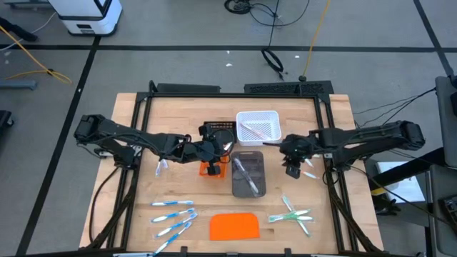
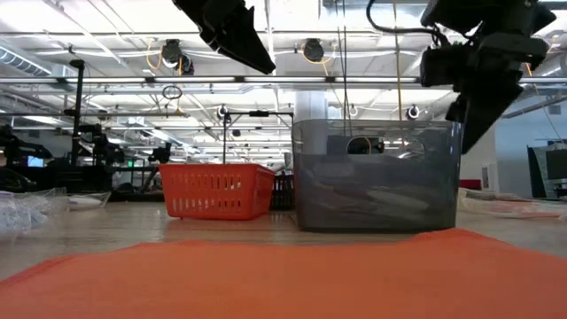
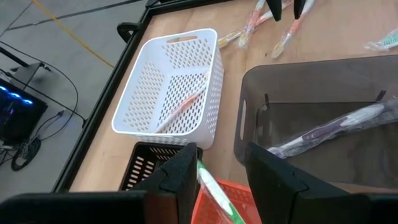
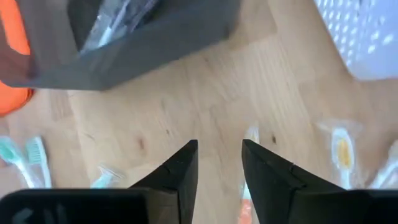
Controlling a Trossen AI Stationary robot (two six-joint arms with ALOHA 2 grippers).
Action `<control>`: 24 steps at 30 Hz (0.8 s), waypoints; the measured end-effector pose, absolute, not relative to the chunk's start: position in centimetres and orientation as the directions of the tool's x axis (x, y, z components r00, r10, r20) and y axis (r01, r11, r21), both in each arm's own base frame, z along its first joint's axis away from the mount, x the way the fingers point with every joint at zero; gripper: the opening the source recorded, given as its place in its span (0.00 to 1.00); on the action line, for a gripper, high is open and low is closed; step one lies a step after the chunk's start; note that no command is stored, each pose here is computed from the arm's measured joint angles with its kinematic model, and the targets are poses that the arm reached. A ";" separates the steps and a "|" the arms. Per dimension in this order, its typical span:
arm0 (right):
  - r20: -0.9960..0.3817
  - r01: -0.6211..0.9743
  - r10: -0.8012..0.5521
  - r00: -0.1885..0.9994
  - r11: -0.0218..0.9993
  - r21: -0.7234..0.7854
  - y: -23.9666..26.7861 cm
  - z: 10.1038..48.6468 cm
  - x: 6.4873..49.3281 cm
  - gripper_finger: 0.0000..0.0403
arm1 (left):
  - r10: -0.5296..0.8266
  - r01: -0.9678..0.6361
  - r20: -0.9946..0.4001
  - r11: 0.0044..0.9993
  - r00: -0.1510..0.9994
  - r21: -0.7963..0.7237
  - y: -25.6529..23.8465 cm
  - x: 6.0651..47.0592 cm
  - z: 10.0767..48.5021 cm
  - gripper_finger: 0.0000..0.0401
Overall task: Pick & Place Toothbrushes
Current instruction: Put the orange toothbrush into the white bin
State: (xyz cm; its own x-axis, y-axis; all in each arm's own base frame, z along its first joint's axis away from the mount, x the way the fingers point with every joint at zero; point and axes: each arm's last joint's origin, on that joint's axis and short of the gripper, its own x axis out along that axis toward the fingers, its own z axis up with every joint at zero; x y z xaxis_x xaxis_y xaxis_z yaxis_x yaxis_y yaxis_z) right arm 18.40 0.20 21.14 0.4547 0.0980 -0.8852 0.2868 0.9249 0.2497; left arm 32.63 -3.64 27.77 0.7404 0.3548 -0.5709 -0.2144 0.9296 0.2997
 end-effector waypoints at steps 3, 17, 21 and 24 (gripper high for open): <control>-0.907 0.306 0.099 0.409 0.922 0.238 0.2 19.9 18.1 0.29 | 0.355 -0.215 -0.569 0.930 0.742 0.299 -3.6 32.6 27.8 0.34; -0.932 0.361 0.043 0.359 0.915 0.182 0.0 16.3 17.0 0.36 | 0.355 -0.216 -0.568 0.930 0.743 0.297 -3.6 32.7 27.8 0.34; -0.917 0.352 0.042 0.398 0.915 0.195 0.0 15.3 17.0 0.42 | 0.355 -0.218 -0.568 0.930 0.743 0.295 -3.6 32.7 27.8 0.34; -0.918 0.359 0.014 0.396 0.918 0.169 -0.1 14.8 16.7 0.44 | 0.355 -0.218 -0.568 0.930 0.743 0.295 -3.6 32.7 27.8 0.34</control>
